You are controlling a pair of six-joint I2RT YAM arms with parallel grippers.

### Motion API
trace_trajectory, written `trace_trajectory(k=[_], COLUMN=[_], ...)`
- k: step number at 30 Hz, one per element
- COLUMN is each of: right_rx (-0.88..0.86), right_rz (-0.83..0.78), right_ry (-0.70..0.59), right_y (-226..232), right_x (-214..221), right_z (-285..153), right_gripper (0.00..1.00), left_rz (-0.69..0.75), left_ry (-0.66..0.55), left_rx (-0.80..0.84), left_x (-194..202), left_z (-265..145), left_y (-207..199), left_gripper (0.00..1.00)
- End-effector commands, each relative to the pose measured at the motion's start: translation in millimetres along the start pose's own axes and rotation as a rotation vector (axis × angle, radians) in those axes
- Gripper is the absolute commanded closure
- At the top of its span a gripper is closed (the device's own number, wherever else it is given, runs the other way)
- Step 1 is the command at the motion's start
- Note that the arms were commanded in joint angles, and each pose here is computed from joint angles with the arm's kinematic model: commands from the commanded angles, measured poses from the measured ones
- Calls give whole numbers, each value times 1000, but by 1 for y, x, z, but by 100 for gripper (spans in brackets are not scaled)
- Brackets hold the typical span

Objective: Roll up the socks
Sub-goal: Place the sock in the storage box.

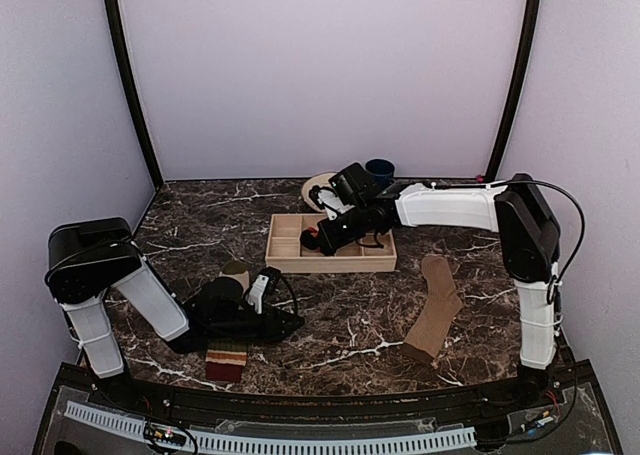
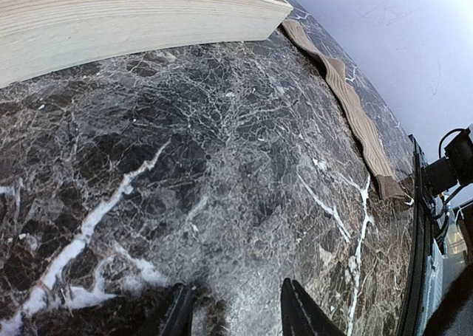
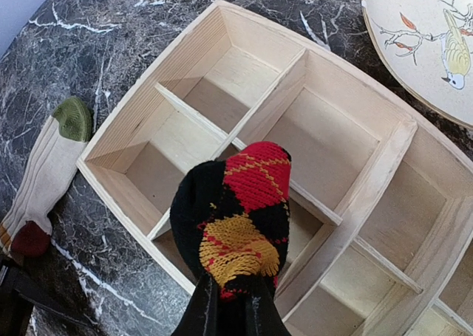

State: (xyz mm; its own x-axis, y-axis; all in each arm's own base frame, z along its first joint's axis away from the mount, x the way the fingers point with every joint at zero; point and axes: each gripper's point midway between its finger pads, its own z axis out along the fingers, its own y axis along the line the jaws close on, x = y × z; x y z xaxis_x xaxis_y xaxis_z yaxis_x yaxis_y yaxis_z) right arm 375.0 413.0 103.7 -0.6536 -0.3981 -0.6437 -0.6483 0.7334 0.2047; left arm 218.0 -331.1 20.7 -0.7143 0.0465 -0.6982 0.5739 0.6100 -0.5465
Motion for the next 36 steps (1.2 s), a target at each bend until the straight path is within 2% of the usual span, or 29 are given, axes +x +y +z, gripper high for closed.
trace_trajectory(k=[1,24,36], right_rx=[38,67,51], right_rz=[-8,-20,-41], right_ry=[-8,84,217], right_y=[-12,-28,-29], right_x=[-11,1,31], right_z=[2,45,55], right_gripper=[100,100,100], left_rz=[-62,-64,-66], left_ry=[197,188,189], left_rx=[-162,-135,-134], left_x=[59,55,55], left_z=[-17,-16,-17], left_y=[43,37,36], left_gripper=[56,56,56])
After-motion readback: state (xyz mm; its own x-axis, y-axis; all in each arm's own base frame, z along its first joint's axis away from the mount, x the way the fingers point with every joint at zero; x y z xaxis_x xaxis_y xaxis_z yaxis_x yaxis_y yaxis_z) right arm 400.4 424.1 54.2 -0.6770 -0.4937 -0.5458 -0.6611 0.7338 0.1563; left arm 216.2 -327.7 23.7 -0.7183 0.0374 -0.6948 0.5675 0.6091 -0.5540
